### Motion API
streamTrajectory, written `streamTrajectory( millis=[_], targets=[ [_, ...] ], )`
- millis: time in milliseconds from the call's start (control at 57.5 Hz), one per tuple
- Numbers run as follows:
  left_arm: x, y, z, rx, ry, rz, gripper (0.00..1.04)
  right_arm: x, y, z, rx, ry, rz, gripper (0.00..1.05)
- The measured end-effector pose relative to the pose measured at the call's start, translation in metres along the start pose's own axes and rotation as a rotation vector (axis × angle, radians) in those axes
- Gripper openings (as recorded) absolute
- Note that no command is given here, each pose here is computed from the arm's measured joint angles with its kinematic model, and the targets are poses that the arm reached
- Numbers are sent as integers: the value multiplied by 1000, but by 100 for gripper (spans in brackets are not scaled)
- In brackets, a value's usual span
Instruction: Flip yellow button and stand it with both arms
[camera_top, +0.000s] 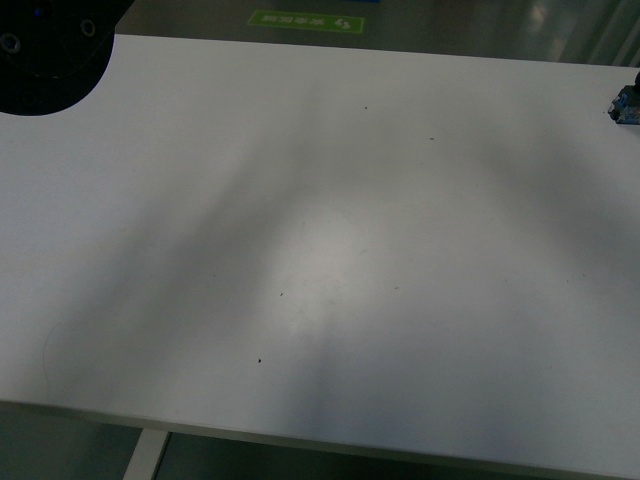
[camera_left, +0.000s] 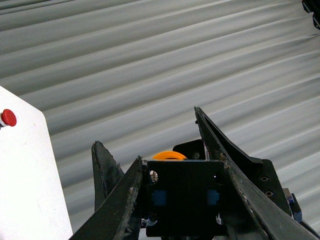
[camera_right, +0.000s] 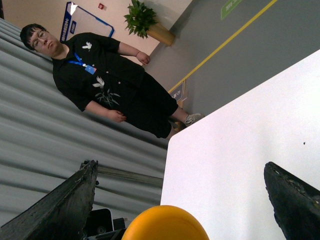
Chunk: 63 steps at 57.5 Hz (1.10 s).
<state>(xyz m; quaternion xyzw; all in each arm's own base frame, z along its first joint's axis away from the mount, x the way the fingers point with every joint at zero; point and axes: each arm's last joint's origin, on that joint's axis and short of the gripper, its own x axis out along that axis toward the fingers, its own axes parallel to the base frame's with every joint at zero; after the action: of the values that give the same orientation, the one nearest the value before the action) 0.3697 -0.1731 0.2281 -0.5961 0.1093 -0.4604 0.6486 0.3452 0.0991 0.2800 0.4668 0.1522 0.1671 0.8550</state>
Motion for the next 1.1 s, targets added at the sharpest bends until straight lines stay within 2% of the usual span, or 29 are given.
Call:
streamTrajectory(
  millis=[70, 122, 157, 313, 365, 453, 522, 766, 835, 992, 1096],
  targets=[
    [0, 0, 0, 0, 0, 0, 36, -1, 0, 1, -1, 12, 13, 89],
    [0, 0, 0, 0, 0, 0, 36, -3, 1, 1, -3, 9, 19, 97],
    [0, 0, 0, 0, 0, 0, 36, -5, 0, 1, -2, 12, 26, 99],
    [0, 0, 0, 0, 0, 0, 36, -13, 1, 2, -4, 17, 36, 97],
    [0, 0, 0, 0, 0, 0, 36, -14, -1, 2, -4, 21, 37, 92],
    [0, 0, 0, 0, 0, 0, 36, -14, -3, 1, -6, 21, 32, 95],
    [0, 0, 0, 0, 0, 0, 36, -14, -2, 1, -7, 21, 31, 85],
    [0, 1, 0, -8, -1, 3, 36, -12, 3, -3, -9, 28, 42, 42],
    [0, 1, 0, -28, -2, 4, 35, -11, 4, -3, 7, 28, 46, 38],
    [0, 2, 0, -78, -5, 4, 36, -11, 4, -3, 14, 24, 49, 36],
    [-1, 2, 0, -86, -1, 5, 56, -11, 4, -4, -2, 24, 51, 35]
  ],
)
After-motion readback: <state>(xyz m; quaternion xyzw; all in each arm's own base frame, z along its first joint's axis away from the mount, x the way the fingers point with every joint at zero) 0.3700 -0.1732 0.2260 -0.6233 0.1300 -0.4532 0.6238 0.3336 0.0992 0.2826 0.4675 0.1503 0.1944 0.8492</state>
